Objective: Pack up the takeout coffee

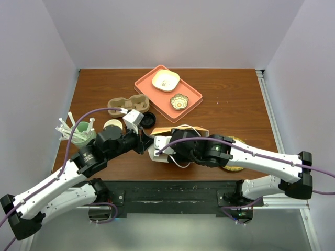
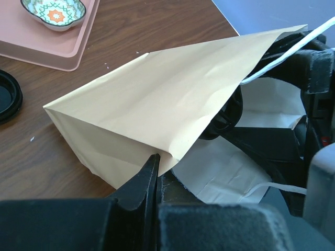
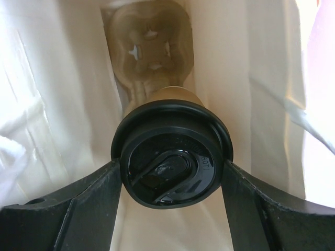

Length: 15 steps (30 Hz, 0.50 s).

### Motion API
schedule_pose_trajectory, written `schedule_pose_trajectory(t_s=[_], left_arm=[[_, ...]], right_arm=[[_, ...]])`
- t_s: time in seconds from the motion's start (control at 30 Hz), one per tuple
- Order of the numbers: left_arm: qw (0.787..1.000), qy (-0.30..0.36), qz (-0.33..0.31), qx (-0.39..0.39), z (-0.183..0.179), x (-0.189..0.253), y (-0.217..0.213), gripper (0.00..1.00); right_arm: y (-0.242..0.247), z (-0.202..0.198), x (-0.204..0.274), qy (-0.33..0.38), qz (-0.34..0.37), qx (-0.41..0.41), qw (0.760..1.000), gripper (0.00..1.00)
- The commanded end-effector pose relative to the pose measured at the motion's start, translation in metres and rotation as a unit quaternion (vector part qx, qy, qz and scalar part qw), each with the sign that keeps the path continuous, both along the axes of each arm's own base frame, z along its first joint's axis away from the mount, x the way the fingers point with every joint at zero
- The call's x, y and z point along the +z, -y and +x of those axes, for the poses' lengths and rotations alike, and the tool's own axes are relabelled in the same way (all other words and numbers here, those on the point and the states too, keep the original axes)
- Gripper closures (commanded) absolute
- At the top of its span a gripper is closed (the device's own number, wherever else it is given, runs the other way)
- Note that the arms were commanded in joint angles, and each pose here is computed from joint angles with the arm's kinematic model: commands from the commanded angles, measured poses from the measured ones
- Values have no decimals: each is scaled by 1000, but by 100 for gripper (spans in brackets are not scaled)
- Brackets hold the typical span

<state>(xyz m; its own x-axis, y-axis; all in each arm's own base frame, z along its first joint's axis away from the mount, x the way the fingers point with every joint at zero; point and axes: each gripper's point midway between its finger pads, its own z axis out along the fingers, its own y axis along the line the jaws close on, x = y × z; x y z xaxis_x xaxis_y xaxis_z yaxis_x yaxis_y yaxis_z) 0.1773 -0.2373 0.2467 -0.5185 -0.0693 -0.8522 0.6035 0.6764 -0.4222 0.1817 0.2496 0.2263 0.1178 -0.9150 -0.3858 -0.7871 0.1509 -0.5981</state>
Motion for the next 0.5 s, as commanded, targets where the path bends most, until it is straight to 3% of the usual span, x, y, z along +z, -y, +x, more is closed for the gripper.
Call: schedule_pose_trajectory(t_s=[0.0,0.47], left_arm=[[1000,12,-9,-19,-2,10,6,100],[998,28,37,-49,-5,11,5,100]], right_arm=[[7,10,-1,31,-46,26,998,66],[15,16,-9,48,-85,75,992,67]])
